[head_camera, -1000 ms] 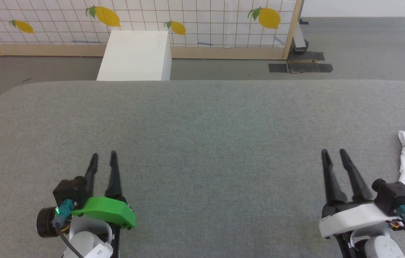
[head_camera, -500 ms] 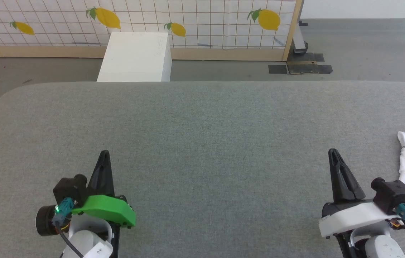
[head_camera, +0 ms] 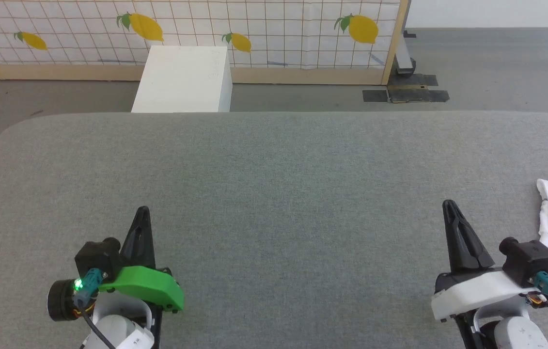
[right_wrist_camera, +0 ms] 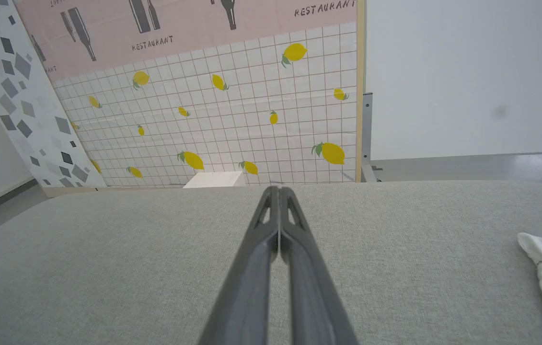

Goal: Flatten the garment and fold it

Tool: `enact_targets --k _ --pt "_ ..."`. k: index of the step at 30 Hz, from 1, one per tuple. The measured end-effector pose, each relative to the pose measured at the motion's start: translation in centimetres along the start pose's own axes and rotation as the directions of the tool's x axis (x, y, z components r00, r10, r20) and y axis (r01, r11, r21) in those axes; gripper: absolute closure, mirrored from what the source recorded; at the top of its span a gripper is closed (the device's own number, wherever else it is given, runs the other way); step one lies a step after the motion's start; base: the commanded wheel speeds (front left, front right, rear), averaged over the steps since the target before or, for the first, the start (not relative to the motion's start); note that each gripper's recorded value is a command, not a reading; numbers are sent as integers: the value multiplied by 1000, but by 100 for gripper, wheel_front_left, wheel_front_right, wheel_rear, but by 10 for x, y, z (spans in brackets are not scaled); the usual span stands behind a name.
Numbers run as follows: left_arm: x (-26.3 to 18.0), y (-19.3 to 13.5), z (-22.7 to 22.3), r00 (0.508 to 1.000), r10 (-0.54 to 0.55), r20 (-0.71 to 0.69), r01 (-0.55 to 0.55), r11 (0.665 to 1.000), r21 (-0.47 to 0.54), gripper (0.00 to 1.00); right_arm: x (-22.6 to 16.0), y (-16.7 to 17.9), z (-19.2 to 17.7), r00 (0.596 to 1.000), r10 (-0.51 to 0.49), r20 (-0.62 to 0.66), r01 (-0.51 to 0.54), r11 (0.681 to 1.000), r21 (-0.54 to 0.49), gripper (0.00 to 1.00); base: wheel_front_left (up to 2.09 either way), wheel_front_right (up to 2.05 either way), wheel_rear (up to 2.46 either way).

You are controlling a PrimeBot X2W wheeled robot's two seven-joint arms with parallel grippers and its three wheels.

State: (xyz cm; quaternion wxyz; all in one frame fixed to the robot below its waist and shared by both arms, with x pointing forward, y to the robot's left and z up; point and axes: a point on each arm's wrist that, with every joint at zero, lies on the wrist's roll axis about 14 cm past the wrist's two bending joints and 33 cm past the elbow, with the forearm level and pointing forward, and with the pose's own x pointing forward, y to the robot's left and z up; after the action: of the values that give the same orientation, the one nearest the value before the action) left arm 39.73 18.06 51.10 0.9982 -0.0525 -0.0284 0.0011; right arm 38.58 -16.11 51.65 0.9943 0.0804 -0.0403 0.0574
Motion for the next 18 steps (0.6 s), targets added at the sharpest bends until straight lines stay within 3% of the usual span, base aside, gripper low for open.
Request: enact_targets --k 18 --pt "-3 -2 4 1000 -9 -8 9 1000 22 100 0 2 5 1000 9 -8 -9 999 -31 100 0 0 0"
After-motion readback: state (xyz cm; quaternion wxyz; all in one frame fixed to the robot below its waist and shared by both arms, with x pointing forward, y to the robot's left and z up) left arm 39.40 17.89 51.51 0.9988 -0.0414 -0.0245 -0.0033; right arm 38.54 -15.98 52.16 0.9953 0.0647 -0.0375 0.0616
